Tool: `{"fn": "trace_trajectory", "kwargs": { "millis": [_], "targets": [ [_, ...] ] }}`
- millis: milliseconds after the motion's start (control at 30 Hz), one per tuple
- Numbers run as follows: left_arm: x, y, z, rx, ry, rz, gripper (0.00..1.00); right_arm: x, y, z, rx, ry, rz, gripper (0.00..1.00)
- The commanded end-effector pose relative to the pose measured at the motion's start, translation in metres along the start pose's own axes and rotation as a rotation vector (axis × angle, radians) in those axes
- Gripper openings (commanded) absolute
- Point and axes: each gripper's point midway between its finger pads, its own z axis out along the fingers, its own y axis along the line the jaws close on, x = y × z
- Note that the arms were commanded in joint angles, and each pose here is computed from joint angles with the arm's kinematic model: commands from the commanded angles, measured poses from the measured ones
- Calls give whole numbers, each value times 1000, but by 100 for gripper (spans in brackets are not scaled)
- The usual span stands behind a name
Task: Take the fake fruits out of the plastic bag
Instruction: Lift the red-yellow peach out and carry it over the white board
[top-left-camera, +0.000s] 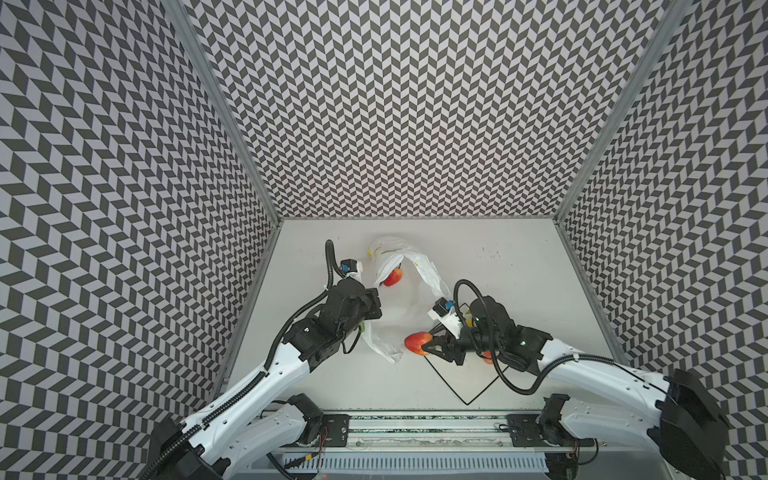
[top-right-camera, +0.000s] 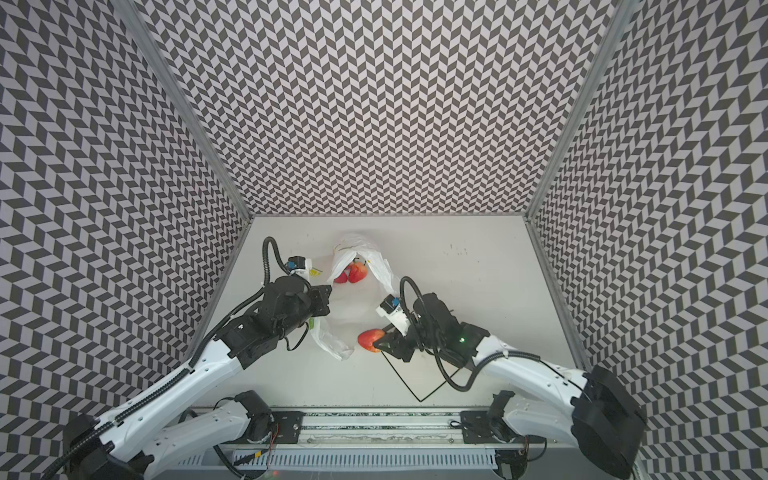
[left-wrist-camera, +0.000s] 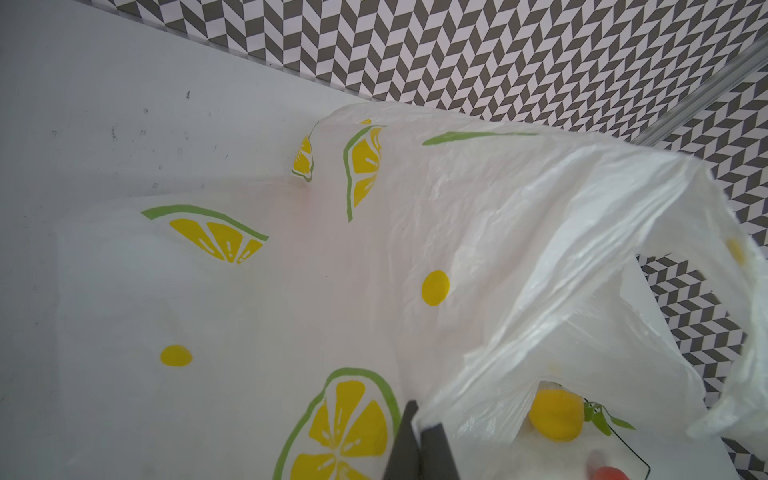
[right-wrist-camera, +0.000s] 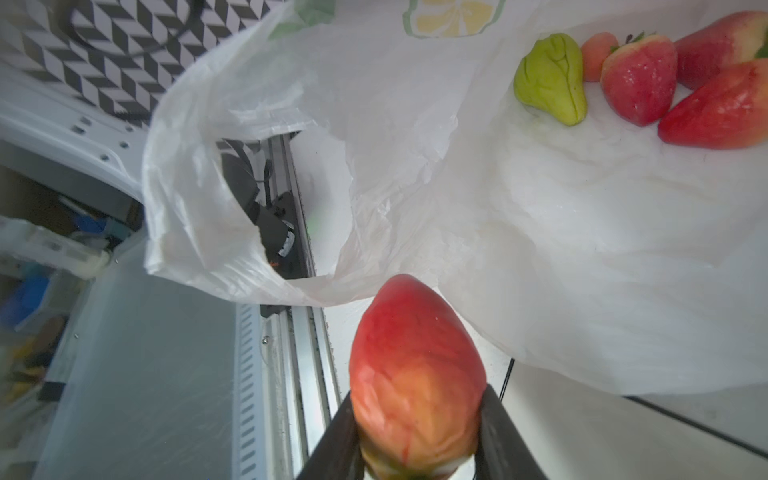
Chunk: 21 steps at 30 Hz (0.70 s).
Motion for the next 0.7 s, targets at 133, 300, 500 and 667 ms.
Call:
{"fn": "trace_trajectory", "kwargs": {
  "millis": [133, 300, 500, 667],
  "targets": [
    [-13, -2, -7, 7, -43, -32, 0, 18, -2, -42, 116, -35, 314, 26],
    [-11, -2, -8, 16, -38, -36, 0, 37, -16, -64, 231, -61, 510, 26],
    [-11, -2, -9, 21, -41, -45, 0, 66, -37, -82, 387, -75, 739, 26],
    [-11, -3, -8, 24, -40, -44, 0, 89, -55, -85, 494, -60, 802, 26]
  ]
}}
